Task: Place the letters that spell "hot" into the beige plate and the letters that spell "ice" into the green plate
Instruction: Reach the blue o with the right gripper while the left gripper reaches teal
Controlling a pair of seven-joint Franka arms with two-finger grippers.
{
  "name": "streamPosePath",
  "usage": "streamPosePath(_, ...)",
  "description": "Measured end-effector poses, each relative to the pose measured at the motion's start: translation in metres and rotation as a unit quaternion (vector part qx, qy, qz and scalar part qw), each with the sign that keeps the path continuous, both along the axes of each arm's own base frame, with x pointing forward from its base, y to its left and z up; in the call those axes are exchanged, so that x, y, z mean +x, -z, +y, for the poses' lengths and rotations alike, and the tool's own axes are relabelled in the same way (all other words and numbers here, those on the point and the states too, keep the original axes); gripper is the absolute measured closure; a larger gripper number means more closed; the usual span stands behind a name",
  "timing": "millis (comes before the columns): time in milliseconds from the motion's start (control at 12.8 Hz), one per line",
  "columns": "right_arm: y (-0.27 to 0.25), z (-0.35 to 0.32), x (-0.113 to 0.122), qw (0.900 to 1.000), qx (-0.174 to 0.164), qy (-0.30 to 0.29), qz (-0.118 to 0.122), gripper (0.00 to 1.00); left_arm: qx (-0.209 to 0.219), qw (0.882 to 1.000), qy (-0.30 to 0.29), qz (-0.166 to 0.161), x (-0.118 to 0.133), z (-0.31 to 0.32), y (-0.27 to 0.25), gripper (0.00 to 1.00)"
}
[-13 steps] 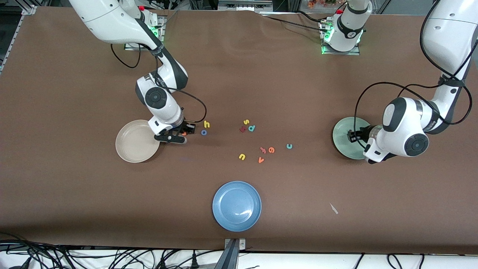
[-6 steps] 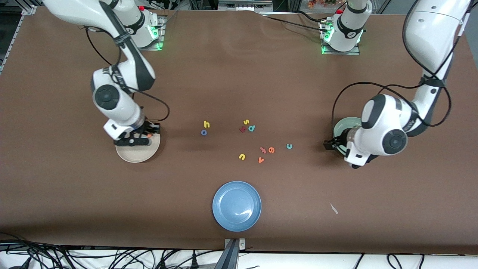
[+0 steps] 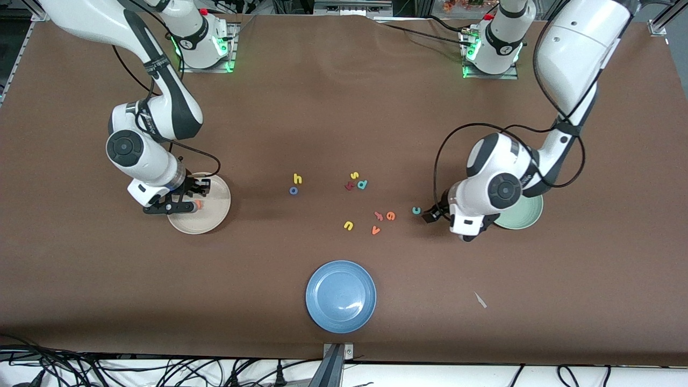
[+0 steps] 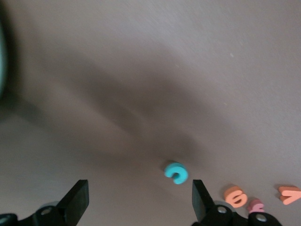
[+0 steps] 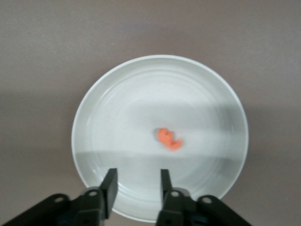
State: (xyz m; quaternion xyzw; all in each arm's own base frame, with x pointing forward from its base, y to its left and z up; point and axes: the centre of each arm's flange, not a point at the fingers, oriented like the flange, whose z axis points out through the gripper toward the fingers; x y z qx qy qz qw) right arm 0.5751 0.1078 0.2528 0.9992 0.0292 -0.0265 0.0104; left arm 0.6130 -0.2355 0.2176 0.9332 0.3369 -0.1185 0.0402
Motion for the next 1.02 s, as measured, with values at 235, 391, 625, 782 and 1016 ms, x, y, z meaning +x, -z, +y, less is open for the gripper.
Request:
streamPosePath(235, -0.003, 0.034, -0.005, 0.999, 0.022, 0.030, -0.003, 0.39, -0.008, 1.000, -0.001, -0.008, -0.004, -0.019, 0.017, 0.32)
streamPosePath(391, -0.005, 0.076, -0.013, 0.997, 0.036, 0.061, -0.012, 0.39, -0.011, 1.000, 0.001, -0.011, -0.006, -0.024, 0.023, 0.37)
streamPosePath(625, -0.009, 0.155, -0.025, 0.994, 0.054, 0.095, -0.022, 0.36, -0.006, 1.000, 0.007, -0.013, -0.010, -0.033, 0.034, 0.41)
streamPosePath(782, -0.005, 0.204, -0.030, 0.992, 0.061, 0.112, -0.022, 0.36, 0.001, 1.000, 0.013, -0.012, -0.013, -0.035, 0.042, 0.45)
streamPosePath(1016, 0.023, 0.235, -0.033, 0.990, 0.038, 0.129, -0.038, 0.36, 0.002, 1.000, 0.013, -0.011, -0.014, -0.036, 0.046, 0.52)
